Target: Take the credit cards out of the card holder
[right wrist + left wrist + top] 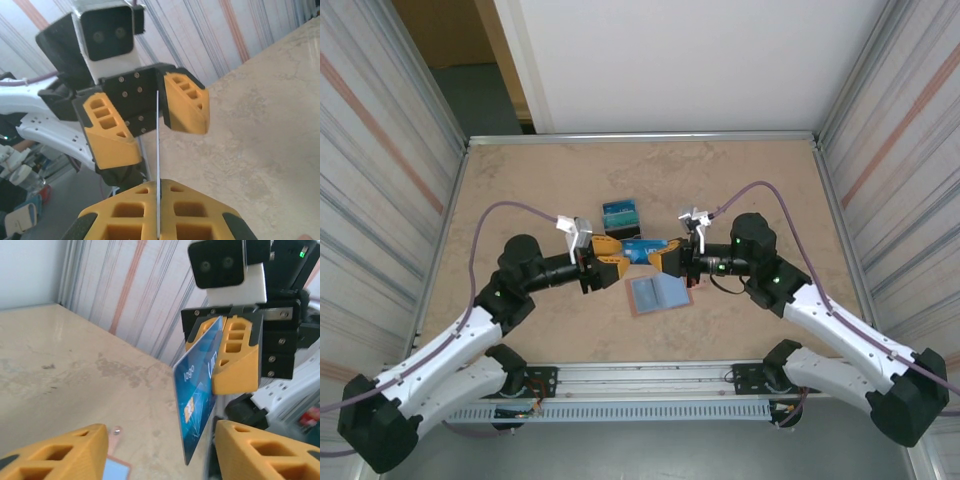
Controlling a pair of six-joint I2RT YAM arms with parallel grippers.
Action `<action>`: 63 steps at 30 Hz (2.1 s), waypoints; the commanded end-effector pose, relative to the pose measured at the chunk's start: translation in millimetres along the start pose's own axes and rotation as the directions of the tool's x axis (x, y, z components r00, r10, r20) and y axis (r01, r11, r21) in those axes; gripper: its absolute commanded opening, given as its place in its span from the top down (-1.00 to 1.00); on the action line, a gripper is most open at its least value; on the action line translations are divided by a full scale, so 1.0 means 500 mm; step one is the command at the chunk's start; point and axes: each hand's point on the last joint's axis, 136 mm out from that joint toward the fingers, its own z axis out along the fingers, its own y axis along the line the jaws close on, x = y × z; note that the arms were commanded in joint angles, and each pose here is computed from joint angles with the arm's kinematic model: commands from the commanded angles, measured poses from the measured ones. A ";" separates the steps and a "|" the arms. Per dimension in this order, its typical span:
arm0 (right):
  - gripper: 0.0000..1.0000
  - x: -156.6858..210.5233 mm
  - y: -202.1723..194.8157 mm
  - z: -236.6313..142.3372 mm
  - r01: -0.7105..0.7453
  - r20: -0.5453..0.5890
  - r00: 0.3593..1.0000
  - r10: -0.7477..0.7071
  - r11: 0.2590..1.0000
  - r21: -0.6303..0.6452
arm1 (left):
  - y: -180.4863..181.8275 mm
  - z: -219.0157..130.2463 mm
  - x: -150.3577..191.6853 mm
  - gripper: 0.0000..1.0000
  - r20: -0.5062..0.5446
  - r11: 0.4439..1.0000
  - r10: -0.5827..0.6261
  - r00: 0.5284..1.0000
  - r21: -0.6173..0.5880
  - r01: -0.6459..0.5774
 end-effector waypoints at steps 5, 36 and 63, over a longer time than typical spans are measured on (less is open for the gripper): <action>1.00 -0.004 0.009 -0.018 0.054 -0.032 0.998 -0.053 0.998 0.044 | -0.002 -0.031 -0.052 -0.31 -0.146 0.965 0.225 0.963 -0.104 -0.241; 1.00 0.001 0.012 -0.012 0.059 -0.070 0.996 -0.056 0.998 0.031 | -0.043 0.080 -0.026 0.96 -0.365 0.908 0.377 0.851 0.326 -0.263; -0.97 -0.005 -0.147 -0.096 -0.008 0.037 0.999 -0.013 0.852 0.523 | 0.347 0.062 -0.001 1.00 -0.400 0.823 0.498 0.770 -0.062 -0.564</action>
